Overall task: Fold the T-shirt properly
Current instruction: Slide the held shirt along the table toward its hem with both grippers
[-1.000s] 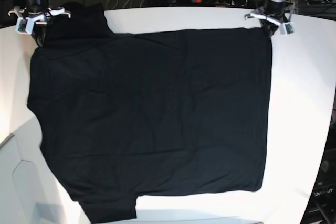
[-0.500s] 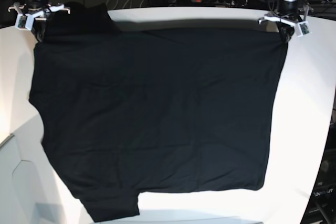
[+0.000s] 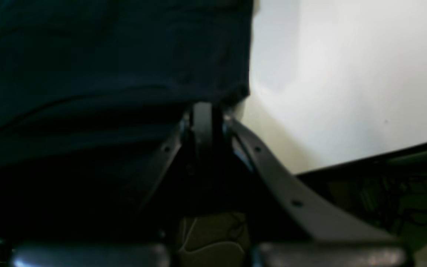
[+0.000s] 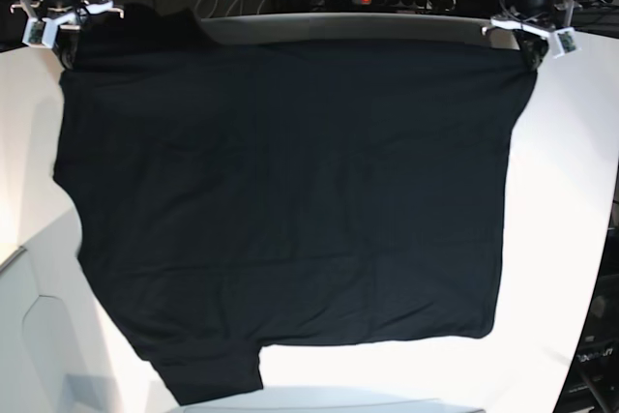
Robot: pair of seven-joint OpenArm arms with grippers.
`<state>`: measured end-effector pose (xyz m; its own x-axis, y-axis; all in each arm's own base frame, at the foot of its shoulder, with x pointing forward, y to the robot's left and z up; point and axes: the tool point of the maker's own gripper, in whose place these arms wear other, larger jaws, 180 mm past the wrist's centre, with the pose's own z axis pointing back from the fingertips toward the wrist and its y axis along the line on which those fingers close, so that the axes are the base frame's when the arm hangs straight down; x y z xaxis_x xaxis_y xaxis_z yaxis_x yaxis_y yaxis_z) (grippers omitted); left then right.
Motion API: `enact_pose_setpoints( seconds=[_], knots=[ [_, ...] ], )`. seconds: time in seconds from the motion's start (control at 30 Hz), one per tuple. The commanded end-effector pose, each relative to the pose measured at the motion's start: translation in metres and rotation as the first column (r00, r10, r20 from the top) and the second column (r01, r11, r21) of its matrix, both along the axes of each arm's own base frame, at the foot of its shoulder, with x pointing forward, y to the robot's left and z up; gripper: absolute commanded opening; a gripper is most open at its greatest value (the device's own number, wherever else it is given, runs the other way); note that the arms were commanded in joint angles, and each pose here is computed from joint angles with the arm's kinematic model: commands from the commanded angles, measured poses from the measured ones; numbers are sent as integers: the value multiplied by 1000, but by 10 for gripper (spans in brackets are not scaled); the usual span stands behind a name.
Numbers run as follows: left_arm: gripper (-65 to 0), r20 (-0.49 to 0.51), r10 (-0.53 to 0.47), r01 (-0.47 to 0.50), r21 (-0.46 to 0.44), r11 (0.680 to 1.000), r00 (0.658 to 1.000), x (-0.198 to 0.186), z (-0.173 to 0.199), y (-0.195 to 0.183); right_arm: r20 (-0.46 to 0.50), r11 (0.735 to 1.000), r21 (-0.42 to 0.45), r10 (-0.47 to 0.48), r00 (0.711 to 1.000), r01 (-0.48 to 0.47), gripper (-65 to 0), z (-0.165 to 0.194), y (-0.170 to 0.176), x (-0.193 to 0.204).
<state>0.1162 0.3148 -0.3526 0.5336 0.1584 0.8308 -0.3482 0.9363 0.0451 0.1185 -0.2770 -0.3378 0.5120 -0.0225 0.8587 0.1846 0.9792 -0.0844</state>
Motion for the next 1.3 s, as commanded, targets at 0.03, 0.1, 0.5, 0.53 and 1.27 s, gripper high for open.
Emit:
enact_pose_setpoints(
  seconds=[0.03, 0.1, 0.5, 0.53, 1.27],
  knots=[
    [-650, 58, 7, -8, 21, 1000, 998, 7, 16, 7, 73, 1000, -13, 28, 997, -27, -650, 17, 1, 14],
    [-650, 83, 8, -11, 27, 1000, 997, 15, 20, 9, 98, 1000, -12, 29, 995, -28, -650, 20, 2, 22],
    [-650, 258, 20, -26, 23, 999, 966, 74, 47, 12, 284, 999, 10, 41, 958, -46, -650, 45, 10, 88],
    [-650, 274, 19, -25, 22, 999, 962, 79, 50, 12, 291, 998, 20, 44, 956, -52, -650, 44, 12, 93],
    [-650, 361, 46, -27, -58, 998, 931, 143, 43, 22, 294, 988, -18, 152, 944, -153, -650, 29, 36, 208]
  ],
)
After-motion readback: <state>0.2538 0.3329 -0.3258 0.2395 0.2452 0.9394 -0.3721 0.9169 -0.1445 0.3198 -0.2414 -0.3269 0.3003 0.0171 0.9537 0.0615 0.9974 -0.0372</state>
